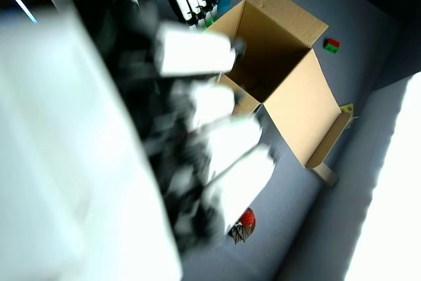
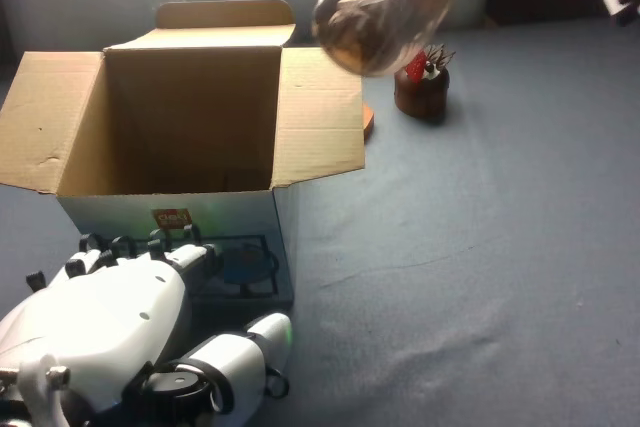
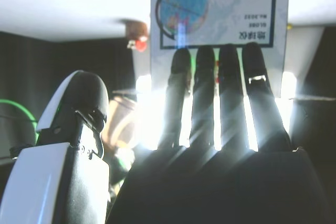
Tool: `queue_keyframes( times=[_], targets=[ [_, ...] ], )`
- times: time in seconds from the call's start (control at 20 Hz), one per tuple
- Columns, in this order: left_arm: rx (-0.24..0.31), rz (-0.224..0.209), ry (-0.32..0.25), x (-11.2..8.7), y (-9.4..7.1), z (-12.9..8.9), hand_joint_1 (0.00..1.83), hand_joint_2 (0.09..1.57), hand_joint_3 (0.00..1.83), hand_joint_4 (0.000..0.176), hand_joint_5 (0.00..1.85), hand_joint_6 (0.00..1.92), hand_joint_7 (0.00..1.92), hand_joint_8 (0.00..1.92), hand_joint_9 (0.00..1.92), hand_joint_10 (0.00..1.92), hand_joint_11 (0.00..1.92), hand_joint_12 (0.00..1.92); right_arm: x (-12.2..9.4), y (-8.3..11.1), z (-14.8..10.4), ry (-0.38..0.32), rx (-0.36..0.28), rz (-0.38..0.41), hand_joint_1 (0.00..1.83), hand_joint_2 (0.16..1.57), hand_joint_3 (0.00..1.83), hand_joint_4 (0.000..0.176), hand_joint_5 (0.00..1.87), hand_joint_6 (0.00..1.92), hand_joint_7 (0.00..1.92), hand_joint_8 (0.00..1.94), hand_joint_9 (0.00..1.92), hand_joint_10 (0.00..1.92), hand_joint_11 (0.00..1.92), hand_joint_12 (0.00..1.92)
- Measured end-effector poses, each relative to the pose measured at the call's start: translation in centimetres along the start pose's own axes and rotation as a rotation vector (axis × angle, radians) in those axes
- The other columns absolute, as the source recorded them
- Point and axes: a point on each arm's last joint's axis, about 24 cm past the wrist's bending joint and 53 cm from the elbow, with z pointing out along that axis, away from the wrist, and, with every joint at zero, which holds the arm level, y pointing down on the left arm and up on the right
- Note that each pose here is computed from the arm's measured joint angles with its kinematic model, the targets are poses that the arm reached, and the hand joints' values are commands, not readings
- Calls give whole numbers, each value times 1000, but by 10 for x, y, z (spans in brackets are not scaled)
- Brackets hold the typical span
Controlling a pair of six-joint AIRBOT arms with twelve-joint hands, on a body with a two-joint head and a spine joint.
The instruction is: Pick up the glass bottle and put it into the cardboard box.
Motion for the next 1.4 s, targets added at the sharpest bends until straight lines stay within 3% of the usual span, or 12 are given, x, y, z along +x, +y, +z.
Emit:
queue_keyframes(
  times=[0.3, 0.5, 0.75, 0.9, 1.1, 1.4],
  targets=[
    [6, 3, 8, 4, 0, 2, 170, 1257, 4, 13, 266, 2, 272, 0, 235, 0, 0, 698, 10, 16, 27, 3, -53, -21, 1344, 1186, 29, 0, 766, 1339, 934, 1112, 663, 1546, 612, 1861],
    [6, 2, 14, 7, 2, 3, 172, 1258, 3, 12, 280, 6, 271, 0, 235, 0, 0, 725, 32, 14, 49, 19, -67, -2, 1346, 1187, 20, 0, 763, 1336, 940, 1101, 678, 1536, 676, 1818],
    [11, 2, 12, 8, 3, 5, 167, 1253, 0, 9, 286, 8, 274, 1, 235, 0, 0, 726, 52, 4, 71, -3, -60, 45, 1348, 1184, 14, 0, 772, 1339, 953, 1073, 687, 1513, 653, 1814],
    [16, 5, 12, 8, 2, 5, 171, 1251, 0, 8, 286, 7, 276, 2, 236, 0, 0, 727, 75, -5, 82, 39, -40, 25, 1347, 1188, 14, 0, 757, 1348, 941, 1090, 693, 1519, 653, 1818],
    [15, 5, 12, 8, 3, 5, 175, 1253, 0, 8, 286, 5, 272, 0, 233, 0, 0, 723, 90, -5, 96, 50, -39, 42, 1346, 1189, 13, 0, 759, 1349, 935, 1100, 694, 1516, 651, 1817],
    [17, 4, 16, 9, 2, 4, 181, 1257, 2, 4, 285, 4, 264, 0, 229, 0, 0, 717, 121, -20, 116, 100, 25, -18, 1348, 1187, 10, 0, 766, 1328, 943, 1096, 699, 1514, 676, 1820]
  ],
)
